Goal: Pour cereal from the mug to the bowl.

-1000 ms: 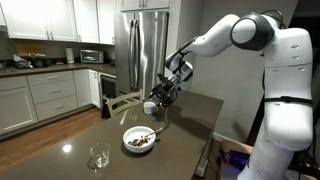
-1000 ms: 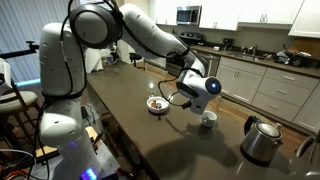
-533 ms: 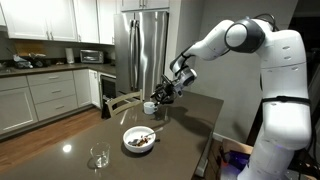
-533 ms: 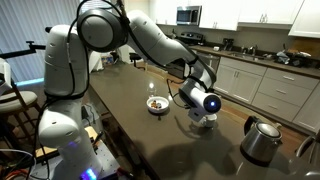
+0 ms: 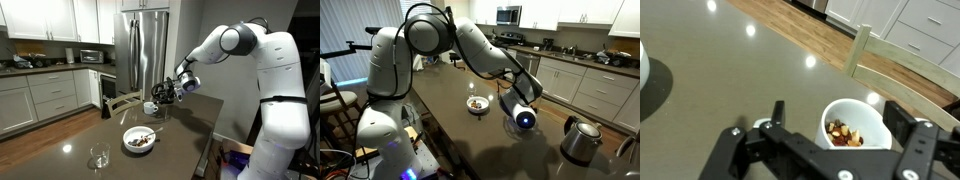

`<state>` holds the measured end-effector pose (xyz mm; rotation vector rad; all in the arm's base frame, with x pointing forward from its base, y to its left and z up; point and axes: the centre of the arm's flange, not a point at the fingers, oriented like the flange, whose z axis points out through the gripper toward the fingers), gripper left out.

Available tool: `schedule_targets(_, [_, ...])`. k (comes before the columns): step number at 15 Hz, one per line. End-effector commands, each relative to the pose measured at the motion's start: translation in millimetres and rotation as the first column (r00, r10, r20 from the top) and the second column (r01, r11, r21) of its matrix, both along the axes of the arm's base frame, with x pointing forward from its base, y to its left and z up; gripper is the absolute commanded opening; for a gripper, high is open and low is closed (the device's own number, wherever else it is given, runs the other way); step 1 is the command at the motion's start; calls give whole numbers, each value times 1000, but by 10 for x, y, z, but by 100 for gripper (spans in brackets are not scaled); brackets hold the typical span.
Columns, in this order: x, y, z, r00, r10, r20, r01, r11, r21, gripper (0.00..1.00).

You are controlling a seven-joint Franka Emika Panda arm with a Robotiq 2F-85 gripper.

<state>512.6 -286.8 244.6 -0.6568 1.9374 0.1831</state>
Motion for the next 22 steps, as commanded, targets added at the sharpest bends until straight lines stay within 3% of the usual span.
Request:
schedule_targets(1, [-78, -118, -268, 998, -54, 35, 54, 998, 14, 100])
schedule_targets(4, [-108, -182, -431, 992, -117, 41, 113, 989, 97, 100])
schedule_targets(6, [-64, -105, -417, 999, -23, 25, 22, 998, 64, 100])
schedule_targets(7, [-121, -120, -419, 997, -76, 4, 75, 994, 76, 100])
schedule_targets(10, [-88, -66, -434, 999, -47, 5, 46, 996, 75, 100])
schedule_targets(17, [49, 9, -434, 976, -208, 67, 195, 967, 163, 100])
schedule_targets(22, [10, -97, -508, 959, -276, 68, 261, 949, 178, 100])
